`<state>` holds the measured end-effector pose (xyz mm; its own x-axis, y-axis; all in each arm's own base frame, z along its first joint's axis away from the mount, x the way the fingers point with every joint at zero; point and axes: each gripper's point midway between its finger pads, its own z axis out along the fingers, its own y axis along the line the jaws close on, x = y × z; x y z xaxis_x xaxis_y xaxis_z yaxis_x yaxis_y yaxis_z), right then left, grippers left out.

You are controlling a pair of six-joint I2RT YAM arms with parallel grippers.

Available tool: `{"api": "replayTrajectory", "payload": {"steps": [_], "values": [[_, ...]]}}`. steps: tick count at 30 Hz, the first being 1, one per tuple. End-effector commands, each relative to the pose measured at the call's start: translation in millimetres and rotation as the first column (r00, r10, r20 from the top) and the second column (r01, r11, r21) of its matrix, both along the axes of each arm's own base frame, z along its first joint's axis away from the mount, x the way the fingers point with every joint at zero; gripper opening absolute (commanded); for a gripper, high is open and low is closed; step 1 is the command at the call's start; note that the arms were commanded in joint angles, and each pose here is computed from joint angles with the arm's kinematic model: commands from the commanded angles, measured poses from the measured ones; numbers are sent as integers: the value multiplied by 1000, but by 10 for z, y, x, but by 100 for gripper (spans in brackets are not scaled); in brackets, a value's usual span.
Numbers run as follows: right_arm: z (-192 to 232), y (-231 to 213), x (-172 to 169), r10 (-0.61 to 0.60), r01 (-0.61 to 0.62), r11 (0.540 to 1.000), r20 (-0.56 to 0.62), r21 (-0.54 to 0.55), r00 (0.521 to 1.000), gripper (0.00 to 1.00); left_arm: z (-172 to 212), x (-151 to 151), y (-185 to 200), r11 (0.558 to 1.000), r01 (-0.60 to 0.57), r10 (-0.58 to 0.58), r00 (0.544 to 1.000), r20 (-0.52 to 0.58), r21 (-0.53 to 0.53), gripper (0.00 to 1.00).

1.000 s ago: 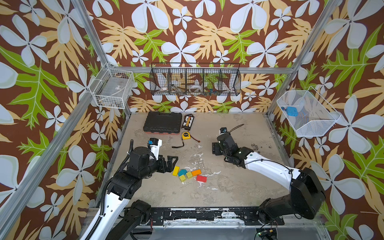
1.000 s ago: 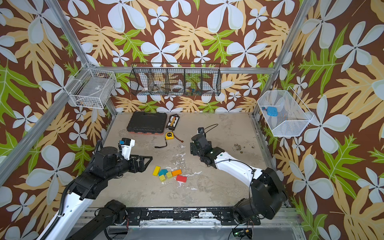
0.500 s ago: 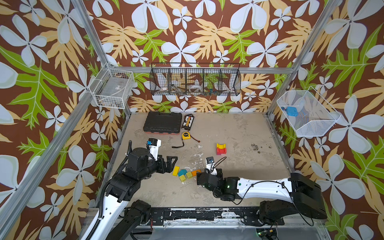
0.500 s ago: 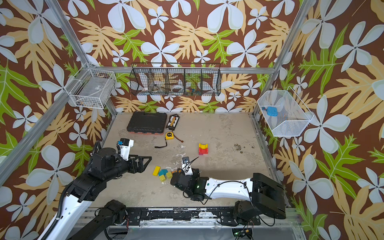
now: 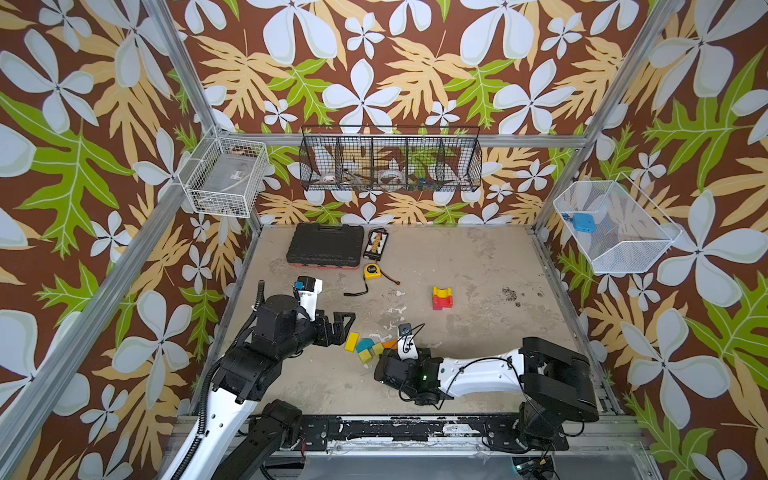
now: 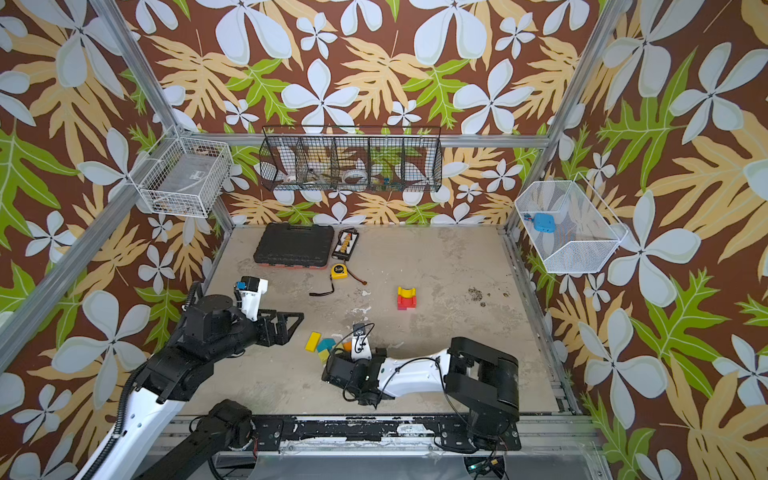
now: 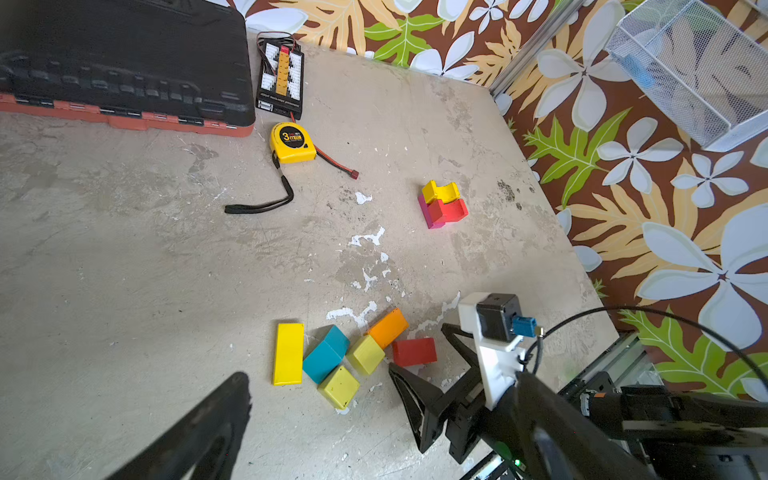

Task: Build the wood block tower
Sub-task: 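Lower the right gripper and close it on the red rectangular block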

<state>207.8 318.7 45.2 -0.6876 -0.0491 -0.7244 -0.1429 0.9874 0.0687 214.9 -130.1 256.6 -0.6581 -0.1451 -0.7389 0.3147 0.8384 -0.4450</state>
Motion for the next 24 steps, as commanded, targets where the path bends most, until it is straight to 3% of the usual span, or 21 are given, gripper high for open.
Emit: {"api": "replayTrajectory", "payload": {"steps": [1,24], "values": [[-52,-15,10,-16,16,999,-1,-28,1000,100,37,16,-1,1000,-2,2,1000,16,-3,100],[-310,-648,-111,-159,156,981,-21,-116,987,97,46,11,-2,1000,-1,1,1000,20,-5,100]]}}
